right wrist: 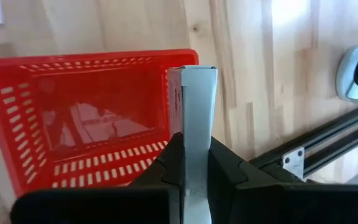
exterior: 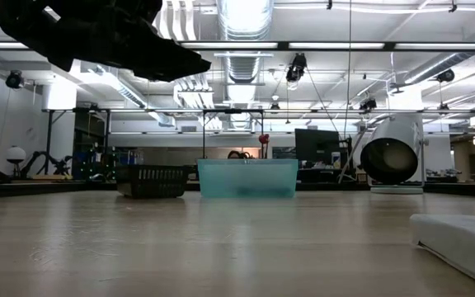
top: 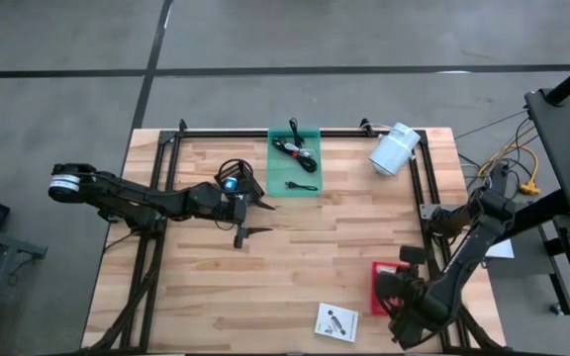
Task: Pick and place items into bin
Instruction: Put the top white card reader box into the red bin, then put the white card reader box into the red bin
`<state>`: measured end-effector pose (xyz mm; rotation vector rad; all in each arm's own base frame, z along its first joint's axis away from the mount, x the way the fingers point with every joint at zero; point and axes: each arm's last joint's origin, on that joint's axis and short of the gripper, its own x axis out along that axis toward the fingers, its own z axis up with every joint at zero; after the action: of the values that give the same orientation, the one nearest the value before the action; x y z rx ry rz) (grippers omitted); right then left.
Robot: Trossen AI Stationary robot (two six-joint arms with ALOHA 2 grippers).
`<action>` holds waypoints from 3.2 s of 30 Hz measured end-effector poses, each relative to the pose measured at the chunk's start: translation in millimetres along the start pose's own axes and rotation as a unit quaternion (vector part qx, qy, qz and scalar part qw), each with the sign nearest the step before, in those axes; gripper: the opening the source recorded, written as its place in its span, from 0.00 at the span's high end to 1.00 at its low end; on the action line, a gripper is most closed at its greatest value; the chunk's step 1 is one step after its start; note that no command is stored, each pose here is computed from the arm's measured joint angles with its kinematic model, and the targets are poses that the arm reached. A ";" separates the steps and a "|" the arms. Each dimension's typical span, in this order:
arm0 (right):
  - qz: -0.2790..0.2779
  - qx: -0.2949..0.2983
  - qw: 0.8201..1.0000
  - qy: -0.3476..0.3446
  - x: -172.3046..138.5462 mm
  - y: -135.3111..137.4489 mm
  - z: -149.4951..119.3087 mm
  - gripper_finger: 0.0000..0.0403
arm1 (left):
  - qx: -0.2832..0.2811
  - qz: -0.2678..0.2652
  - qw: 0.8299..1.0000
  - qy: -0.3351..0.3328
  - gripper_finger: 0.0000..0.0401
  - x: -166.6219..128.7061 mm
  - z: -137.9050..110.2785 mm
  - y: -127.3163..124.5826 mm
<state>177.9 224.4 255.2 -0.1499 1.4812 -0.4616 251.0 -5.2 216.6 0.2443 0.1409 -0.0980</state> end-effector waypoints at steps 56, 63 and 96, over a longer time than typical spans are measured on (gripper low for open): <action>0.045 0.062 0.997 0.020 10.2 9.1 -0.8 0.77 | 0.000 0.000 1.000 0.001 0.39 -0.1 -0.3 -0.1; 0.043 0.066 0.997 -0.016 8.9 9.1 1.8 0.80 | 0.000 0.000 1.000 0.001 0.39 -0.1 -0.4 -0.1; 0.259 0.037 0.947 -0.185 16.0 87.8 85.3 0.56 | -0.002 0.001 1.000 0.001 0.39 -0.1 -0.3 -0.1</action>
<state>279.8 282.0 216.0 0.2043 1.0747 -0.0530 250.9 -5.2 216.3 0.2407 0.1423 -0.0950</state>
